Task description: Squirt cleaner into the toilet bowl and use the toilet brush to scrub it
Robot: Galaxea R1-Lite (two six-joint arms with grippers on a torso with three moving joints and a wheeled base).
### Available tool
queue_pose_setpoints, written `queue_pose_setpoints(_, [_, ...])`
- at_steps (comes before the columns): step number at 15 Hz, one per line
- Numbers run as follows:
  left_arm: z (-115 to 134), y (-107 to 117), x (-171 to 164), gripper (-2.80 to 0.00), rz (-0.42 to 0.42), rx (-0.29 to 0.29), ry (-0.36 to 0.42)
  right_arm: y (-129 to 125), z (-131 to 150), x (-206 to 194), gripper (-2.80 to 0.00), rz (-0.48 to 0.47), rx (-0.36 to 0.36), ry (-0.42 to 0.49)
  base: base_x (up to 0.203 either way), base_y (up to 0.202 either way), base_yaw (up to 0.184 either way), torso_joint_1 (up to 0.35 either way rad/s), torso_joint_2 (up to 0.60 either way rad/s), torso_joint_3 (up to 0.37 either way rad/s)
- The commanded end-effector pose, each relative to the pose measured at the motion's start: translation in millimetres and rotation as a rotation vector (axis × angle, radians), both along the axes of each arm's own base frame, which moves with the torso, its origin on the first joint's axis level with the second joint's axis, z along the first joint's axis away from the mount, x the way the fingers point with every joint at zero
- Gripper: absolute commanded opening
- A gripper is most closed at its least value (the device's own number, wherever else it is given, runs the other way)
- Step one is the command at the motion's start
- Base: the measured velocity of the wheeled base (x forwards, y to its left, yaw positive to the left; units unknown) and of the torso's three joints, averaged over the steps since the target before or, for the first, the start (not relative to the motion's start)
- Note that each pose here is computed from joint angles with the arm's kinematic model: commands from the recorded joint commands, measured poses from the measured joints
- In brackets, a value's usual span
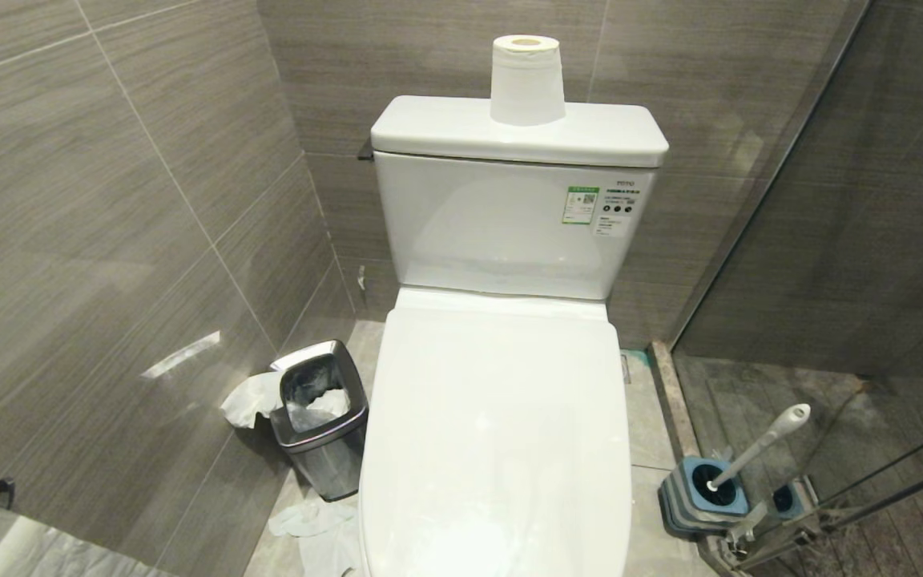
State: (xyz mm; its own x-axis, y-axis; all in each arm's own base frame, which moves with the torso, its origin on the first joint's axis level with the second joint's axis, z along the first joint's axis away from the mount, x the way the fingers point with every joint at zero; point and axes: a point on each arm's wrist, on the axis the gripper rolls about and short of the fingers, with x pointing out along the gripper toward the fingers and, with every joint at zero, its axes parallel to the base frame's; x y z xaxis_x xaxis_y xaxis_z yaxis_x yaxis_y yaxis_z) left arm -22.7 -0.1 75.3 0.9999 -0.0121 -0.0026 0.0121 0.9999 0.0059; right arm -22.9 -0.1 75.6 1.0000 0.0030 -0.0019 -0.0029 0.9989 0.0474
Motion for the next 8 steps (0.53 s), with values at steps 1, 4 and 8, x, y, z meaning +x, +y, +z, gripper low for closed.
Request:
queue_pose_setpoints(1, [0.0,0.0,-0.1,-2.80,0.000,0.000,-0.001,0.0,0.0,0.1,-2.80,0.001,0.000,0.001,0.000,0.000,0.000,0.000,0.00,0.000])
queue_pose_setpoints(4, [0.0,0.0,0.1,-2.80,0.000,0.000,0.001,0.0,0.0,0.0,-2.80,0.000,-0.001,0.000,0.000,0.000,0.000,0.000,0.00,0.000])
queue_pose_setpoints(8, [-0.4,0.0,0.2,-2.80,0.000,0.000,0.002,0.0,-0.1,0.0,-2.80,0.000,0.000,0.000,0.000,0.000,0.000,0.000,0.00,0.000])
